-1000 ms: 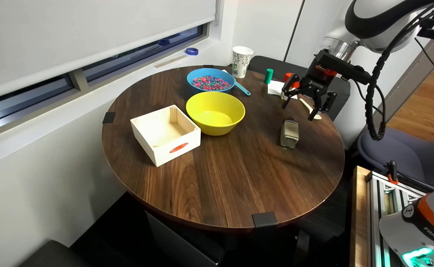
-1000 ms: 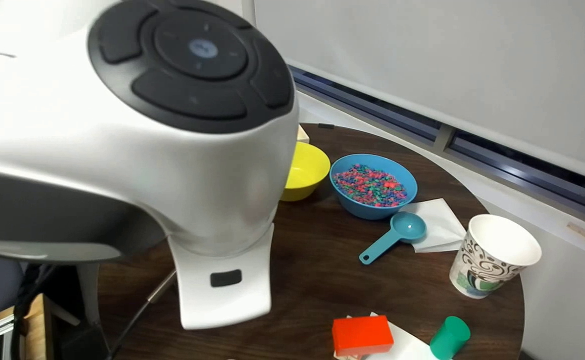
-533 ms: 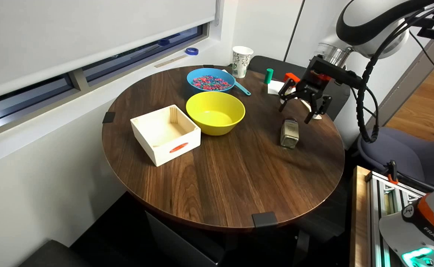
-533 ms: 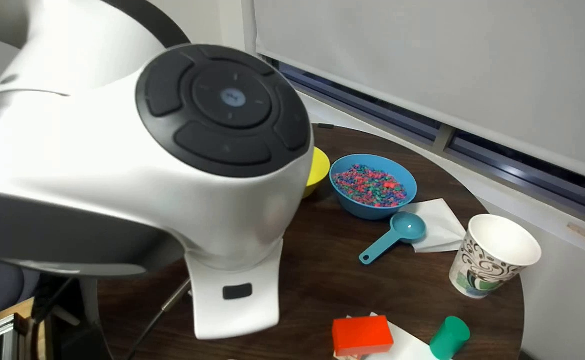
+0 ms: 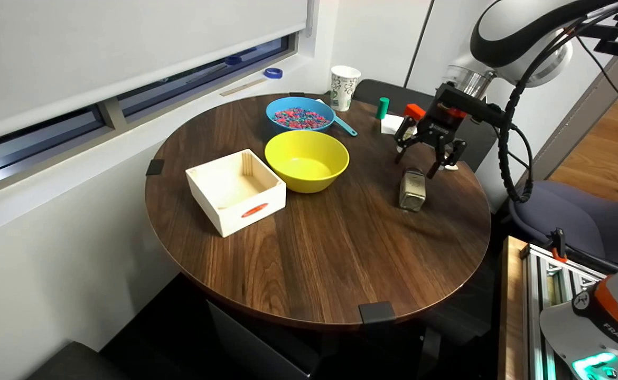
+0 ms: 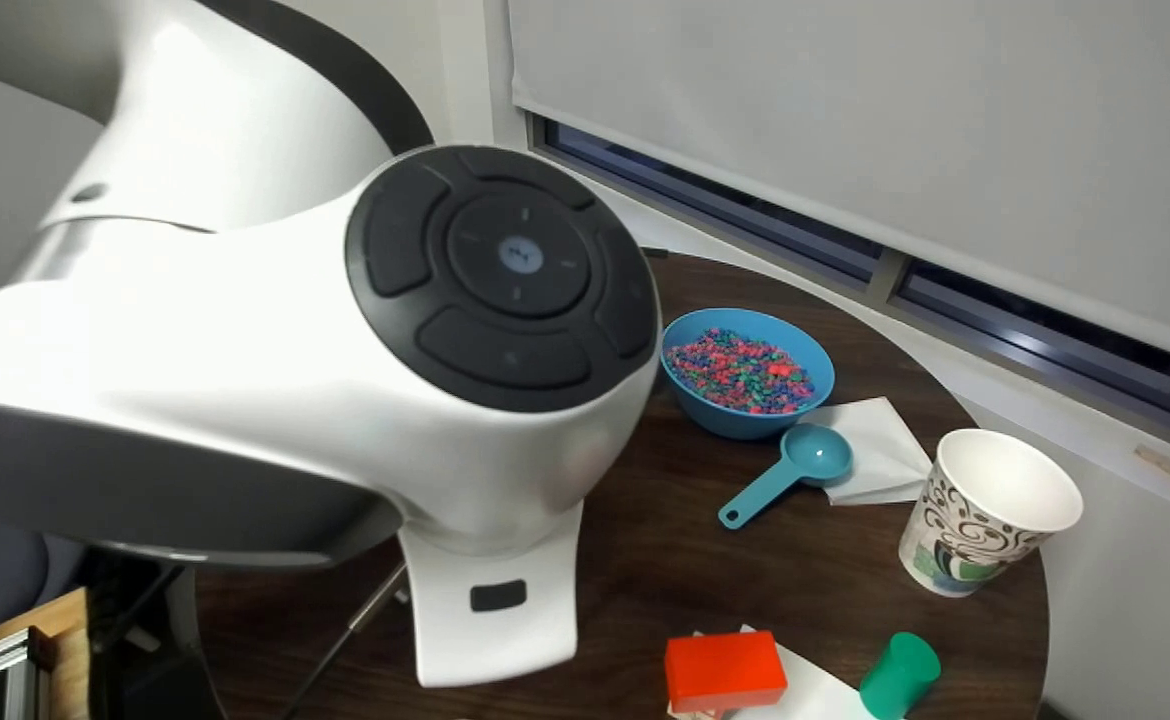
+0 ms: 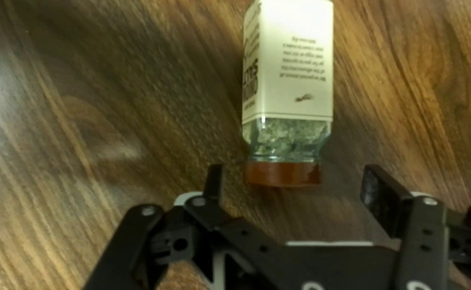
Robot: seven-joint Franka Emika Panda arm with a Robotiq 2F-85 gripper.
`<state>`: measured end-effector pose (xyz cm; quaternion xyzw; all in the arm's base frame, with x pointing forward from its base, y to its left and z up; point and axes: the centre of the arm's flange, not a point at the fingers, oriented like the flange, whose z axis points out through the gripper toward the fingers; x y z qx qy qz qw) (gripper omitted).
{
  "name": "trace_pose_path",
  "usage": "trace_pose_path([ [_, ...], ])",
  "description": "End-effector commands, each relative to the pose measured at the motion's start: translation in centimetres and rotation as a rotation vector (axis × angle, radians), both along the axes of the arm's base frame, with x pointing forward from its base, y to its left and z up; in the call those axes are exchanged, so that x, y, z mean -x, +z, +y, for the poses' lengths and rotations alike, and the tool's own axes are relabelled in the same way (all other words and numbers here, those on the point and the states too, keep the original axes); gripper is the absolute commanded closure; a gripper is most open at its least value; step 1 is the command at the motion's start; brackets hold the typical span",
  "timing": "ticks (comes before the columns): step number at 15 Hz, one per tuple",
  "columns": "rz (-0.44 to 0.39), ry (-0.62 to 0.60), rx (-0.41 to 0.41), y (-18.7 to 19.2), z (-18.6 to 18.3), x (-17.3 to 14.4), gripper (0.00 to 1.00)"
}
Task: Pick up the spice bottle
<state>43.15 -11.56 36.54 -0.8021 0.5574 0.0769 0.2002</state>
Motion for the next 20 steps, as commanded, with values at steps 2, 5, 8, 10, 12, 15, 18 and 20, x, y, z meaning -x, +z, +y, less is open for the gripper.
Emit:
trace_pose_path([
  [2, -0.009, 0.012, -0.042, -0.8, -0.1, -0.6, 0.27],
  [5, -0.012, 0.016, -0.061, -1.0, -0.1, -0.7, 0.32],
  [8, -0.018, 0.018, -0.085, -1.1, 0.0, -0.8, 0.31],
  [10, -0.021, 0.020, -0.095, -1.1, 0.0, -0.8, 0.42],
  [12, -0.023, 0.027, -0.099, -1.1, -0.1, -0.8, 0.58],
  [15, -0.021, 0.037, -0.100, -1.2, 0.0, -0.8, 0.75],
  [18, -0.015, 0.049, -0.087, -0.8, 0.0, -1.0, 0.75],
  [20, -0.007, 0.058, -0.061, 0.2, 0.1, -1.4, 0.75],
])
